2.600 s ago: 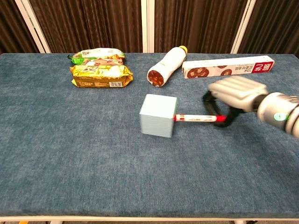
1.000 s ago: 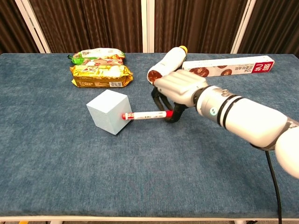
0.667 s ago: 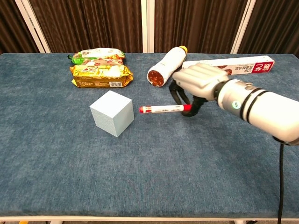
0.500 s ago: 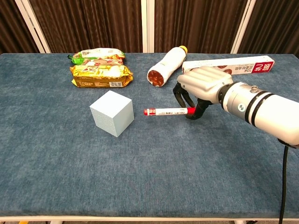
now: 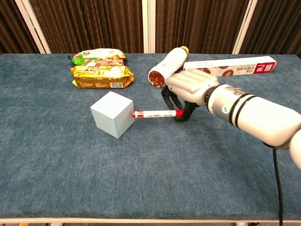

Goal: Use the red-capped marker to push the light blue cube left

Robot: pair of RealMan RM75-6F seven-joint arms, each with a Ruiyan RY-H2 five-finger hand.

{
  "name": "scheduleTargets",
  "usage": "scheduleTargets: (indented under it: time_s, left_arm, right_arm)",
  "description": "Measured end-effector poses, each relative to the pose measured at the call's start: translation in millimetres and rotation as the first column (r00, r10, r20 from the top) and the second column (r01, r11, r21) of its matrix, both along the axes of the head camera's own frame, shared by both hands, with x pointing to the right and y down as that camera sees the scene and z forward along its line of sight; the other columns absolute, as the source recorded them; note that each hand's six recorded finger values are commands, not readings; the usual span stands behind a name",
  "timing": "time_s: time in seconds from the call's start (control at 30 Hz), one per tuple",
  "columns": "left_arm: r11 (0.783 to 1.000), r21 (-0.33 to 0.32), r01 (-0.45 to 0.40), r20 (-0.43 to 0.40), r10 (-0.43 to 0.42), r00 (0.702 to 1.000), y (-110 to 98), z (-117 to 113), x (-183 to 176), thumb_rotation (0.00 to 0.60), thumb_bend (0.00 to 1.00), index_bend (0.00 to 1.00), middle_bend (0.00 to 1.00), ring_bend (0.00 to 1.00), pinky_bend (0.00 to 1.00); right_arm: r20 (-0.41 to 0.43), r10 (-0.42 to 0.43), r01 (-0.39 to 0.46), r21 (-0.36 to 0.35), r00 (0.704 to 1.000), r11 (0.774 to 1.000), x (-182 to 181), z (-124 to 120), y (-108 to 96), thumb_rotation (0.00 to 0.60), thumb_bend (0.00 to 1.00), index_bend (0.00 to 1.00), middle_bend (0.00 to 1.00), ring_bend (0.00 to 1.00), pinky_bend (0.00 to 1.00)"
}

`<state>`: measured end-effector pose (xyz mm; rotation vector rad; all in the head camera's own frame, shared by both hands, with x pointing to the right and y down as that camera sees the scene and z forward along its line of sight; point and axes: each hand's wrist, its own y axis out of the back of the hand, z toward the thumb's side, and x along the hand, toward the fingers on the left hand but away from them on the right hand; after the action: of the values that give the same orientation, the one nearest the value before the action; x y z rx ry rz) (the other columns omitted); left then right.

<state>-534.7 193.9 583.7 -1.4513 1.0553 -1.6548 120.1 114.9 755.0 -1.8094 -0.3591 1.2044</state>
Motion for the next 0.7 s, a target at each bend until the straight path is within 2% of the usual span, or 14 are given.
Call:
scheduleTargets:
  time_s: [0.4, 0.53, 0.7]
  left_arm:
    - [0.999, 0.005, 0.032, 0.007, -0.032, 0.999, 4, -5, -17, 0.6, 0.06, 0.18, 0.11, 0.01, 0.1]
    - [1.0, 0.003, 0.031, 0.004, -0.031, 1.0, 3, -4, -18, 0.6, 0.06, 0.18, 0.11, 0.01, 0.11]
    - [1.0, 0.001, 0.022, 0.003, -0.022, 1.0, 3, -3, -15, 0.6, 0.06, 0.18, 0.11, 0.01, 0.11]
  right_arm:
    - [0.009, -0.018, 0.018, 0.012, 1.0, 1.0, -46, 9, -13, 0.6, 0.37, 0.68, 0.67, 0.95, 1.0]
    - [-0.003, -0.019, 0.019, 0.02, 1.0, 1.0, -44, 10, -14, 0.6, 0.37, 0.68, 0.67, 0.95, 1.0]
    - [-0.015, -0.006, 0.007, 0.048, 1.0, 0.999, -24, 2, -22, 0.6, 0.37, 0.68, 0.67, 0.95, 1.0]
